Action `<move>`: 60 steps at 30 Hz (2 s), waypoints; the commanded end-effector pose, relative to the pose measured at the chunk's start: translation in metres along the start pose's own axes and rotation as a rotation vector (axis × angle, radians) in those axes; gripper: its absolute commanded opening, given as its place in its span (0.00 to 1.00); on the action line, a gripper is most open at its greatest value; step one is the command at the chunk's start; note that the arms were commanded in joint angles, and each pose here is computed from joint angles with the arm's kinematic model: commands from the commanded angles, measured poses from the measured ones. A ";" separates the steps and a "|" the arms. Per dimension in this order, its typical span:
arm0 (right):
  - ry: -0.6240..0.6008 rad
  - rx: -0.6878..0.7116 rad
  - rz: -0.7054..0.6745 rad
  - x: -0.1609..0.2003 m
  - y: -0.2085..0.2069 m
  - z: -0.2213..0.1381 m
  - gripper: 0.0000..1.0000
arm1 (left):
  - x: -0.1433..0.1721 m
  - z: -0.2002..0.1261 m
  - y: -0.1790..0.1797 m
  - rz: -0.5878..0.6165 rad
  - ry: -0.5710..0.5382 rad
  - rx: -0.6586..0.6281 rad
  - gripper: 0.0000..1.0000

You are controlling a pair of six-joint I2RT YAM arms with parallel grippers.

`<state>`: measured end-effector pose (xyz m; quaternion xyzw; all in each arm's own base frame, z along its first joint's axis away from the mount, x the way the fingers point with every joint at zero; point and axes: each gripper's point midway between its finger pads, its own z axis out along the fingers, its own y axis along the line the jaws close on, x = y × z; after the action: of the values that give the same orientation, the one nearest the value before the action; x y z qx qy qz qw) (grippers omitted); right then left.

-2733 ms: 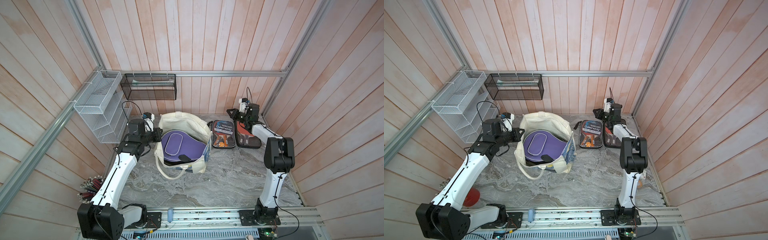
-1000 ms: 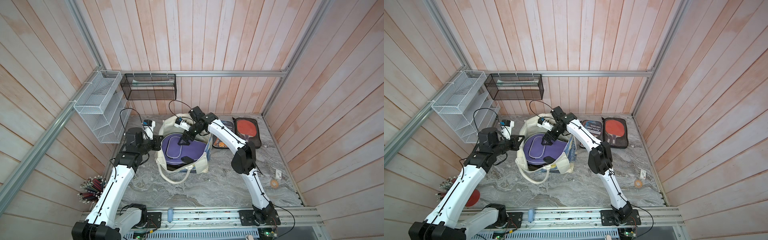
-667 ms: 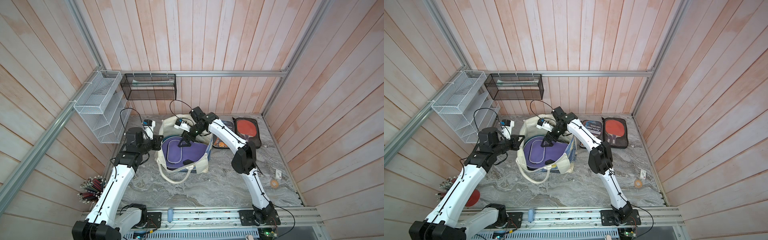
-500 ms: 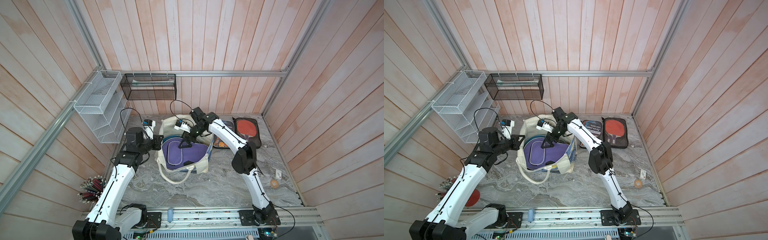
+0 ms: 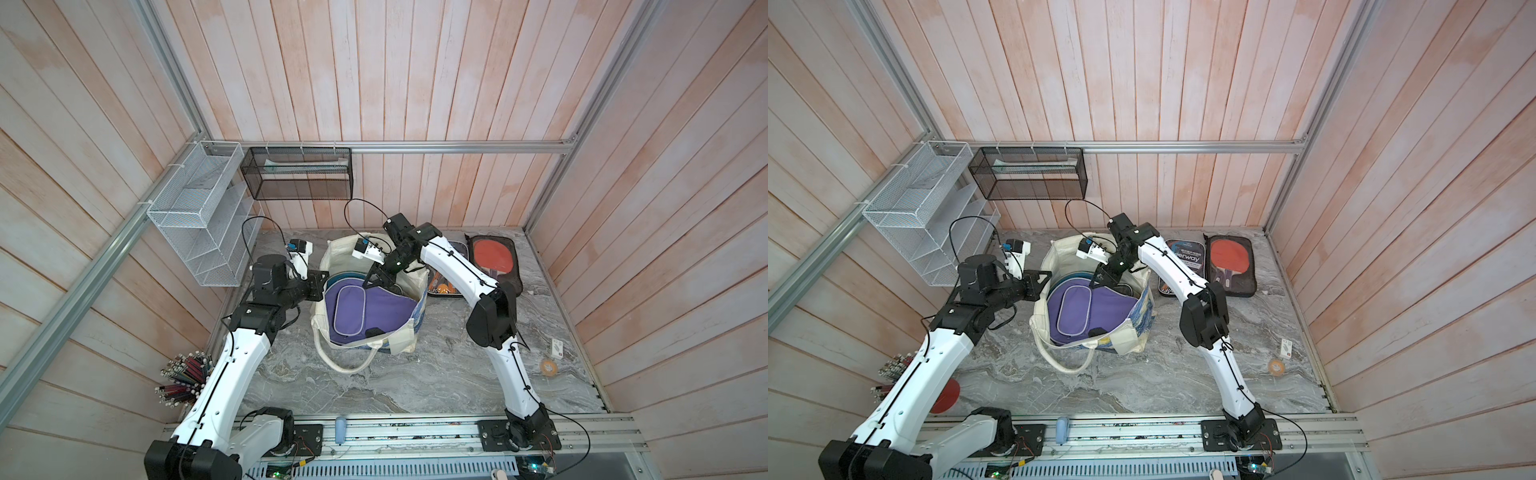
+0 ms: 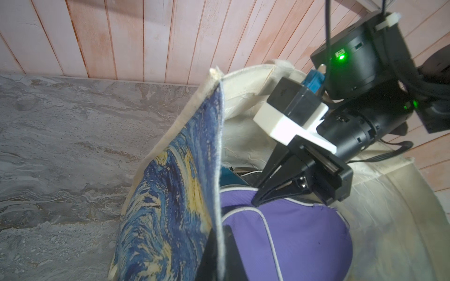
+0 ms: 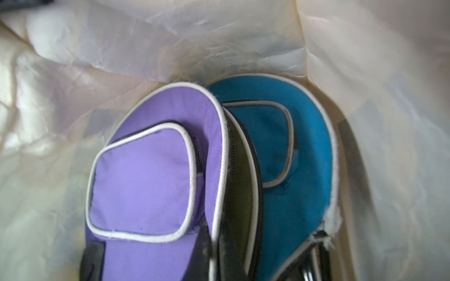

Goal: Remove the ping pong set from the canvas bag
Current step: Pick up the ping pong set from the canvas bag, then place the ping pong set at the center of the board.

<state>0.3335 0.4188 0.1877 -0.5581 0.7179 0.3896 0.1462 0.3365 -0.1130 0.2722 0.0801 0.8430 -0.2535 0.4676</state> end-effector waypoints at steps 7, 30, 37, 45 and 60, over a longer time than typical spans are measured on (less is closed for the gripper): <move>0.033 -0.062 0.038 0.003 0.032 -0.002 0.00 | -0.034 -0.008 -0.016 0.064 -0.139 0.056 0.00; -0.496 0.399 -0.295 -0.132 0.066 -0.169 0.00 | -0.044 -0.004 -0.009 0.047 -0.165 0.019 0.00; -0.629 0.458 -0.332 -0.141 0.085 -0.218 0.00 | -0.044 -0.001 -0.009 0.036 -0.164 0.028 0.00; -0.873 0.550 -0.347 -0.151 0.104 -0.279 0.00 | -0.043 0.000 -0.011 0.027 -0.164 0.042 0.00; -1.156 0.818 -0.280 -0.132 0.128 -0.401 0.00 | -0.039 0.007 -0.012 0.021 -0.157 0.075 0.00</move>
<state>0.3587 0.2589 0.5590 -0.2940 0.5537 0.3187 0.7109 0.3516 -0.1119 0.2733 0.0533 0.8347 -0.2633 0.4807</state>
